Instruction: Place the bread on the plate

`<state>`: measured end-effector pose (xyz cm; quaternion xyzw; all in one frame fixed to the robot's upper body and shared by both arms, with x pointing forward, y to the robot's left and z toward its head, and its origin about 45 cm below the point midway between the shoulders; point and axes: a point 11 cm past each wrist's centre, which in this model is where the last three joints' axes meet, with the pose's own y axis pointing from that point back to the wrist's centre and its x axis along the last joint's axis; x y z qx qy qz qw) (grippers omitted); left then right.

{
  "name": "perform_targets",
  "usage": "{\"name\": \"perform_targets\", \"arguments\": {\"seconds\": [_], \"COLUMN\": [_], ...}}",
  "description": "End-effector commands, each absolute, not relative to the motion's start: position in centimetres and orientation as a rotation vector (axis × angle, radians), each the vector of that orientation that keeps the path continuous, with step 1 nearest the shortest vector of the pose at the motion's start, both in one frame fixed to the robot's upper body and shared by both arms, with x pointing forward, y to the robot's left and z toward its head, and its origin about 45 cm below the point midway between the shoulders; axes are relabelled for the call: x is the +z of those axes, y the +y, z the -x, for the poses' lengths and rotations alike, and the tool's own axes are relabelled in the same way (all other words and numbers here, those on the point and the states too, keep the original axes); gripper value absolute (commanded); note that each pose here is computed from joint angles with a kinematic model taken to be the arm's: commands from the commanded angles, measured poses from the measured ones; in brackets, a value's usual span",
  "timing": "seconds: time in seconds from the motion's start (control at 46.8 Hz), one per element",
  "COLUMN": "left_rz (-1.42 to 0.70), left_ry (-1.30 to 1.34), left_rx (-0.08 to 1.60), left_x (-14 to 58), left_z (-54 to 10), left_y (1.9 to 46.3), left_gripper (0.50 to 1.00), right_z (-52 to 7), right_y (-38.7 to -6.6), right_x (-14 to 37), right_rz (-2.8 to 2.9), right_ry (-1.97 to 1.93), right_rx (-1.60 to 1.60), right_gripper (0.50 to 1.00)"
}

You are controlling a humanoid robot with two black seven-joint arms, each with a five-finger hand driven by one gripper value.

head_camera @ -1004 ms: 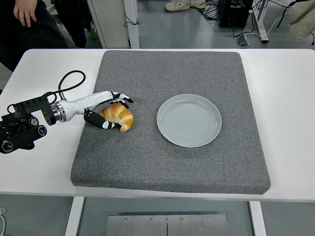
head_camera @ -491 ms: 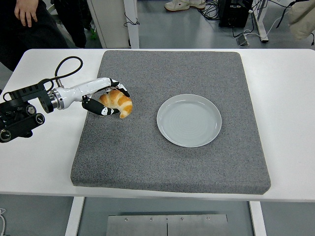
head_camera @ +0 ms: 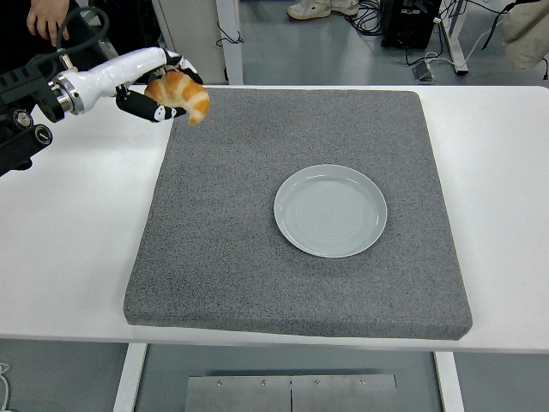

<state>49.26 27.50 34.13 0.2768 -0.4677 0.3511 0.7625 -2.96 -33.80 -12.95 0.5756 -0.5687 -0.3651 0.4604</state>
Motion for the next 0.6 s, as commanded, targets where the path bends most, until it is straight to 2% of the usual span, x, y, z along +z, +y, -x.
{"name": "perform_targets", "arguments": {"seconds": [0.0,0.342,0.577], "left_rz": [-0.586,-0.529,-0.454], "left_ry": [-1.052,-1.149,-1.181], "left_rx": [0.77,0.769,0.67], "left_x": [36.1,41.6,42.5], "left_z": [-49.7,-50.5,-50.4], "left_y": [27.2,24.6,18.6], "left_gripper": [0.5,0.5,0.5], "right_z": [2.9,3.0,3.0], "right_y": [-33.7,-33.8,-33.8], "right_x": [-13.0,-12.9,-12.9], "right_rz": [-1.419,-1.416,-1.416], "right_ry": [-1.399,-1.399,-1.399], "right_rx": [-0.901,-0.9,-0.899], "right_gripper": [1.0,1.0,1.0]}}
